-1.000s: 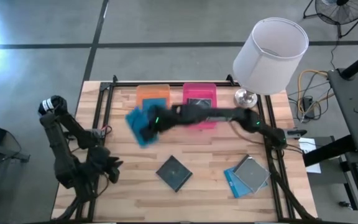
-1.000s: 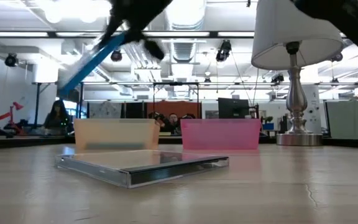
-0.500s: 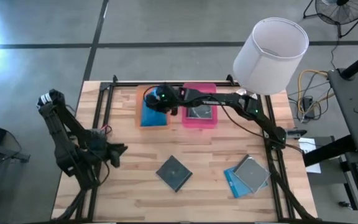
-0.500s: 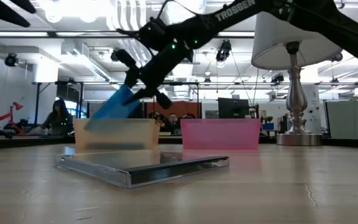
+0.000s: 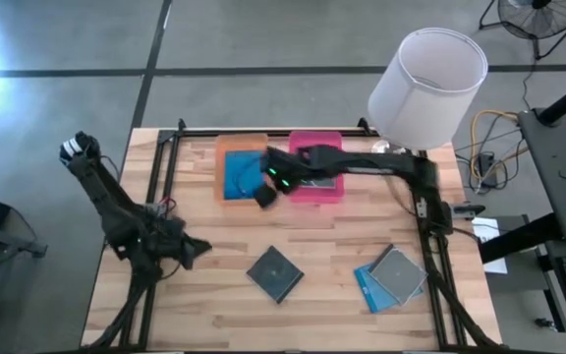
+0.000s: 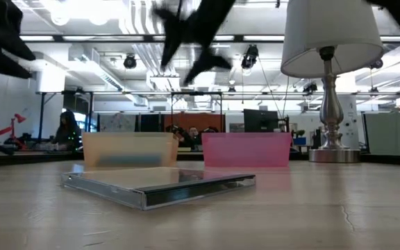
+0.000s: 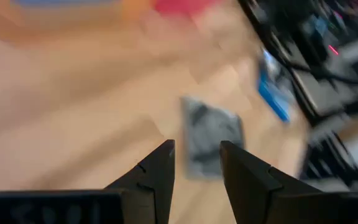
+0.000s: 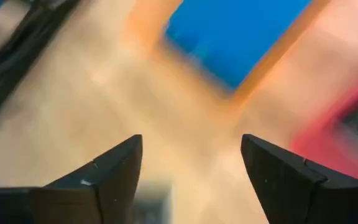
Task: Pick & place jewel cases by type
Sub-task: Put the left black CD case into the pink bin
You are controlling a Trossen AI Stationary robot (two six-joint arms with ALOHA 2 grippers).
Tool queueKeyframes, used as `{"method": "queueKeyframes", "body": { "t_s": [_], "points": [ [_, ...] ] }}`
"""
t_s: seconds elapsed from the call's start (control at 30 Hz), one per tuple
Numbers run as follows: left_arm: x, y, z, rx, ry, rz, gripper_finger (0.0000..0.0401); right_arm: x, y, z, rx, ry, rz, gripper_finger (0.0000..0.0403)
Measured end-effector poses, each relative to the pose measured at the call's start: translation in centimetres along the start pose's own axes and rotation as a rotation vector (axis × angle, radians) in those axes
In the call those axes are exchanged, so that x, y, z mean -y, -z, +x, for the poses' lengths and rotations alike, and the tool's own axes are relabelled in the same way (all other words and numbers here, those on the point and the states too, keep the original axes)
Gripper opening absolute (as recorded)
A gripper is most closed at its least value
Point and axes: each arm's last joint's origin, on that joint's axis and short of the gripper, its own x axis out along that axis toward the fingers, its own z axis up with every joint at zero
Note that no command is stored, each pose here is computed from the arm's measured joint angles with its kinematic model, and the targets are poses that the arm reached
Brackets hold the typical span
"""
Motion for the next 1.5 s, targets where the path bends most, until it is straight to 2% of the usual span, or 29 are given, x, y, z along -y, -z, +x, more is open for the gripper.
{"method": "queueKeyframes", "body": {
  "t_s": [0.03,0.13,0.23,0.37,0.43,0.53,0.6,0.7,0.77,0.87,1.0,1.07,1.13,1.23,1.4,1.5],
  "points": [
    [0.0,0.4,0.8,-0.028,0.038,0.007,0.0110,-0.3,1.3,-1.2,-0.059,0.003,-0.001,0.0272],
    [0.1,0.4,3.1,-0.071,0.139,0.018,0.0110,-0.5,6.0,-2.1,-0.213,0.076,0.005,0.0273],
    [-0.5,-0.9,5.7,-0.106,0.133,0.051,0.0110,-0.7,11.1,-1.2,-0.290,0.144,0.083,0.0268],
    [-1.2,-3.2,8.4,-0.208,0.090,0.107,0.0110,-1.2,16.2,-3.6,-0.271,0.065,0.247,0.0261],
    [-1.5,-4.1,9.6,-0.258,0.060,0.117,0.0110,-1.5,18.4,-3.2,-0.248,0.034,0.335,0.0259],
    [-0.7,-5.1,11.2,-0.343,0.075,0.155,0.0110,-1.7,22.4,-1.9,-0.231,0.041,0.425,0.0258],
    [-0.1,-5.4,12.5,-0.396,0.076,0.184,0.0110,-2.6,24.3,-2.1,-0.224,-0.026,0.494,0.0260],
    [0.8,-5.1,14.8,-0.500,0.060,0.230,0.0110,-2.7,27.5,-1.4,-0.208,-0.034,0.558,0.0264],
    [0.6,-4.4,16.2,-0.589,0.004,0.280,0.0110,-2.7,29.3,-0.6,-0.148,-0.046,0.622,0.0266],
    [0.2,-3.8,17.6,-0.656,-0.087,0.305,0.0110,-3.1,31.2,-0.3,-0.080,-0.110,0.724,0.0267],
    [0.7,-3.1,18.6,-0.708,-0.053,0.315,0.0110,-3.2,33.6,3.9,-0.084,-0.129,0.758,0.0267],
    [1.0,-2.7,19.0,-0.753,-0.023,0.302,0.0110,-3.9,33.7,5.4,-0.083,-0.190,0.806,0.0267],
    [1.4,-2.1,19.4,-0.785,-0.007,0.292,0.0110,-4.0,34.1,7.5,-0.060,-0.179,0.851,0.0263],
    [2.3,-1.1,19.8,-0.820,0.025,0.301,0.0110,-4.0,34.4,8.8,-0.010,-0.162,0.881,0.0256],
    [4.2,0.7,20.4,-0.865,0.146,0.306,0.0110,-3.9,33.6,9.2,0.022,-0.162,0.903,0.0249],
    [5.0,1.6,20.5,-0.893,0.180,0.313,0.0110,-3.7,32.5,9.6,0.040,-0.166,0.864,0.0249]
  ]
}}
